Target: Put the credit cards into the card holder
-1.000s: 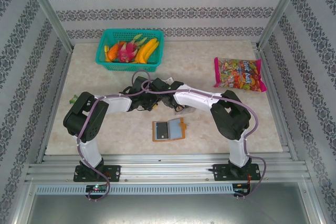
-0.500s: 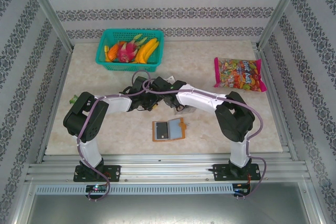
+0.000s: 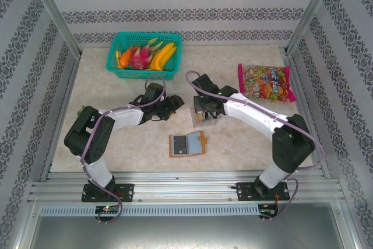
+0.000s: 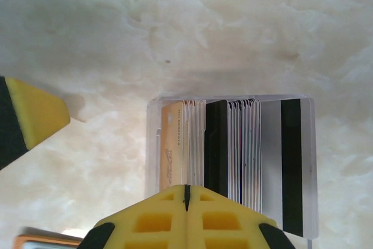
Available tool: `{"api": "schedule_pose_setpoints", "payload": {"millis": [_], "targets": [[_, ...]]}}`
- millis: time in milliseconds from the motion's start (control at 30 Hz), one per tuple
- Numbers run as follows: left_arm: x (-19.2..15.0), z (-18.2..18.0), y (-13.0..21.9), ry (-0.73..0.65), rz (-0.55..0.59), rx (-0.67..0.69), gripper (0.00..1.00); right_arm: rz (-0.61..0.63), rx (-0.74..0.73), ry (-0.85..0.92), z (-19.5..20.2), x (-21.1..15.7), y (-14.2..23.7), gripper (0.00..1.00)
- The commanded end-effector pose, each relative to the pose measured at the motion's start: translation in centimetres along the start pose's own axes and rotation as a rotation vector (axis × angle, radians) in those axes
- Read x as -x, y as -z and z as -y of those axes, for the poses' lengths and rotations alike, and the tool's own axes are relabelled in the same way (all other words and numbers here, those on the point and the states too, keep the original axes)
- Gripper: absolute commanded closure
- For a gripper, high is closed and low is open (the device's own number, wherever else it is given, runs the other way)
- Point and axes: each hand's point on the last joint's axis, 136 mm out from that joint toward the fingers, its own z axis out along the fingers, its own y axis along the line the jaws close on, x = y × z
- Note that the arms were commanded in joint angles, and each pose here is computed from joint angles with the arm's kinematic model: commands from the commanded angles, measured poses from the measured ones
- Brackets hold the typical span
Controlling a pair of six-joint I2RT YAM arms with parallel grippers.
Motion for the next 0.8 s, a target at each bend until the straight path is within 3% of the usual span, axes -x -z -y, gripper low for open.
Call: {"api": "schedule_pose_setpoints", "payload": {"millis": [0,300,500,767], "targets": [[0.2,1.8,0.8,-0.055,0.008,-0.088,0.35,0.006,0.209,-0.155,-1.8,0.5,1.0,1.0],[-1.1,7.2,2.7,-0.114,-0.053,-0.378,0.29,0.061,0.559,-0.418,-2.0,2.9,4.1,1.0],[-1.9,11.5,4.8,-0.16,-0.109,-0.574,0.38,0.101,0.717,-0.525,-1.5,4.6,6.9,1.0],[-2.1,14.5,6.5,-0.208,-0.129,-0.693,0.51,0.098,0.816,-0.578,-1.6,5.3,8.0,1.0]]}}
